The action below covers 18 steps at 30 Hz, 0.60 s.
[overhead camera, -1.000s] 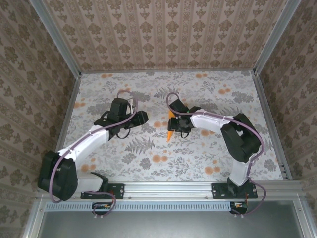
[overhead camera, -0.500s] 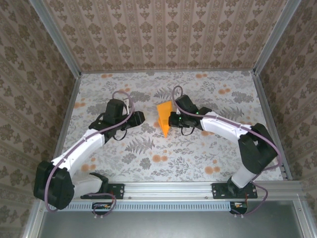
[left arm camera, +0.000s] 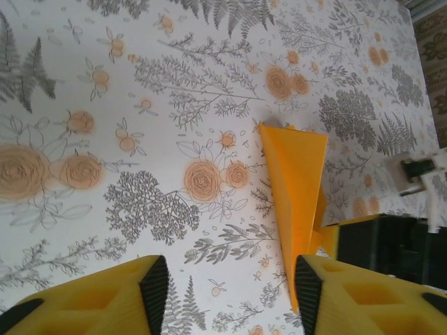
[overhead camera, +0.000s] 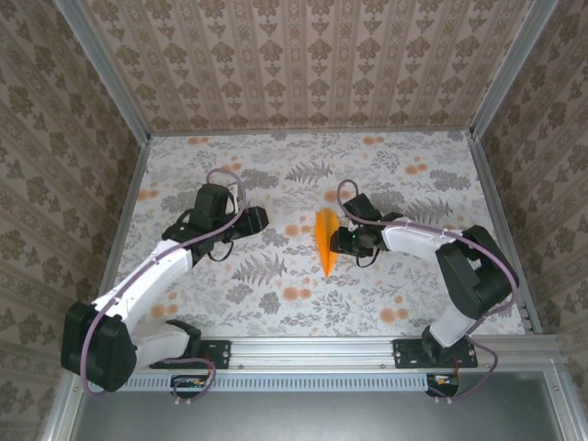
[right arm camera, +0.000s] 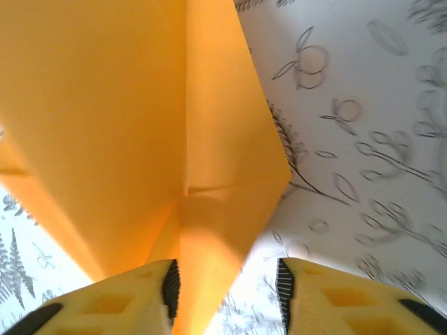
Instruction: Fold a paper plane with a square sheet of paper (fold left side to right side)
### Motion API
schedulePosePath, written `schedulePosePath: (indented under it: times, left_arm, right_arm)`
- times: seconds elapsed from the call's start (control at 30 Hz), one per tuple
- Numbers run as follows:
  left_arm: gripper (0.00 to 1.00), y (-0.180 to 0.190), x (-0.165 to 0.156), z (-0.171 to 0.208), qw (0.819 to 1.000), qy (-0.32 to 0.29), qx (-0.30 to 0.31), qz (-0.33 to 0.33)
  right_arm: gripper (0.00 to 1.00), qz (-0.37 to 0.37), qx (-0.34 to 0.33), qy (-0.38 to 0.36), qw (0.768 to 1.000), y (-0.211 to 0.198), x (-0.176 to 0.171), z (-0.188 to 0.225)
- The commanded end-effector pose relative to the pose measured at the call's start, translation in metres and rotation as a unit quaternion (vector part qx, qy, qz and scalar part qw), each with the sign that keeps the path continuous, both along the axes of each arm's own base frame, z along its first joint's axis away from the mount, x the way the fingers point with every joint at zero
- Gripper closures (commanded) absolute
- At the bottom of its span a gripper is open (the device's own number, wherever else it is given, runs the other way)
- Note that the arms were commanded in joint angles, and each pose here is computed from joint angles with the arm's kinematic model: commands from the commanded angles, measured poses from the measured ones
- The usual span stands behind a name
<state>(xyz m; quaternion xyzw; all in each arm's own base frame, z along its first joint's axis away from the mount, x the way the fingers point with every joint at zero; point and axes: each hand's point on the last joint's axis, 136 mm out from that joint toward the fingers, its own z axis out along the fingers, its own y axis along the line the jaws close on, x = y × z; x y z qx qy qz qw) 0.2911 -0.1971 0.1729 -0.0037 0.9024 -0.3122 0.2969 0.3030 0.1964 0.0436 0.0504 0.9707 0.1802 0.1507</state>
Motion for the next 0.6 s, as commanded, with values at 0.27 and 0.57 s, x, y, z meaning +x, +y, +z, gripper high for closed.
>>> schedulePosePath:
  times: [0.27, 0.57]
  left_arm:
    - [0.30, 0.013, 0.021, 0.031, 0.999, -0.043, -0.020, 0.020]
    - [0.29, 0.022, 0.016, 0.027, 0.999, -0.038, -0.018, 0.030]
  right_arm:
    - [0.49, 0.078, -0.066, -0.008, 0.995, 0.013, -0.033, 0.039]
    - [0.53, 0.090, -0.074, 0.015, 0.993, 0.034, -0.018, 0.012]
